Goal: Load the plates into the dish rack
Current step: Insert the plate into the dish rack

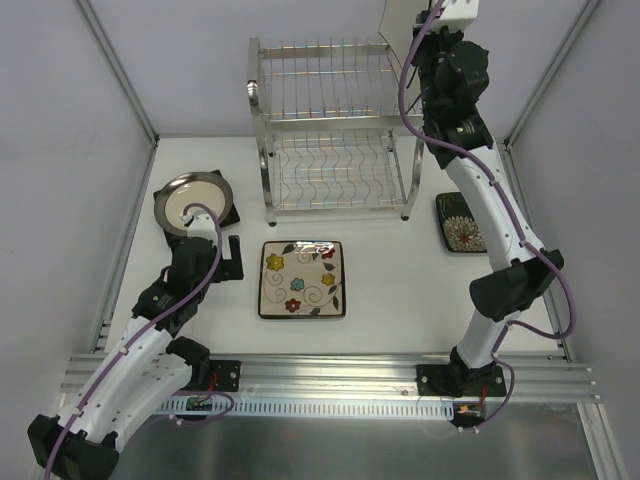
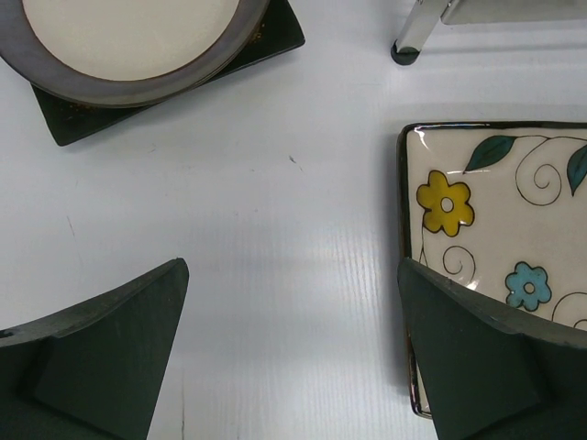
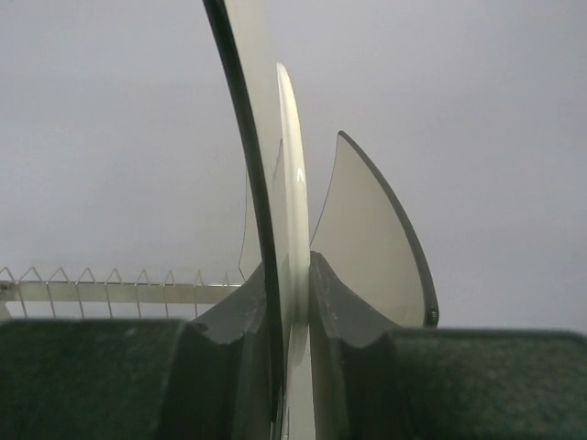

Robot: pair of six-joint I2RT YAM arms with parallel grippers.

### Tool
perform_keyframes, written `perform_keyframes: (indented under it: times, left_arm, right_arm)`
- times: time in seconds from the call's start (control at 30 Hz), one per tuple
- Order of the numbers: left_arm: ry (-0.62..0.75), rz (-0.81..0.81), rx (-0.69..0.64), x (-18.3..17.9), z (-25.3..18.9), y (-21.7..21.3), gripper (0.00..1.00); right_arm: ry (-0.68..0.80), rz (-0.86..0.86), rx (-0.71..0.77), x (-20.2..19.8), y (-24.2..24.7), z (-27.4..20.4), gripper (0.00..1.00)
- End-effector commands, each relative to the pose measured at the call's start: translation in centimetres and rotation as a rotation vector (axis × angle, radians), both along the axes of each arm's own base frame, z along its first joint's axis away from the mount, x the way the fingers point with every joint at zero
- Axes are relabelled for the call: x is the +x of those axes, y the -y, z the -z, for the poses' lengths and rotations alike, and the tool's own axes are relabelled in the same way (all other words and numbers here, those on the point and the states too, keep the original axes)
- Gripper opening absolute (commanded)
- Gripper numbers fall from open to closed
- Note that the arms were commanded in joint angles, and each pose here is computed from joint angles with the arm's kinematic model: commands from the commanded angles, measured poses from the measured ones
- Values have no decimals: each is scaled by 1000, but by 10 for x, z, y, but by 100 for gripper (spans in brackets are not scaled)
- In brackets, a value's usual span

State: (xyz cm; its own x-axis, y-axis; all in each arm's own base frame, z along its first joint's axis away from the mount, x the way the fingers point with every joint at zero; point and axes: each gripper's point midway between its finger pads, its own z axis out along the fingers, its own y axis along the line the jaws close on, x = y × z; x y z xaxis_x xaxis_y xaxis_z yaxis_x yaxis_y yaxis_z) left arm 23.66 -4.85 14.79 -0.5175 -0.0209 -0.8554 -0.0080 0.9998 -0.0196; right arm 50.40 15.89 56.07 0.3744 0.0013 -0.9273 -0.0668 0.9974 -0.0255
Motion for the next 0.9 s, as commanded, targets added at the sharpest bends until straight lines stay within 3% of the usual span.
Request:
perform_keyframes:
  times: [0.0, 0.87]
  left_arm:
    - [28, 10, 3, 5, -6, 0, 99]
    - [35, 16, -6, 5, -7, 1, 99]
  right_arm:
    - [365, 43, 154, -62, 32, -109, 0]
    - [192, 65, 133, -17, 17, -44, 1]
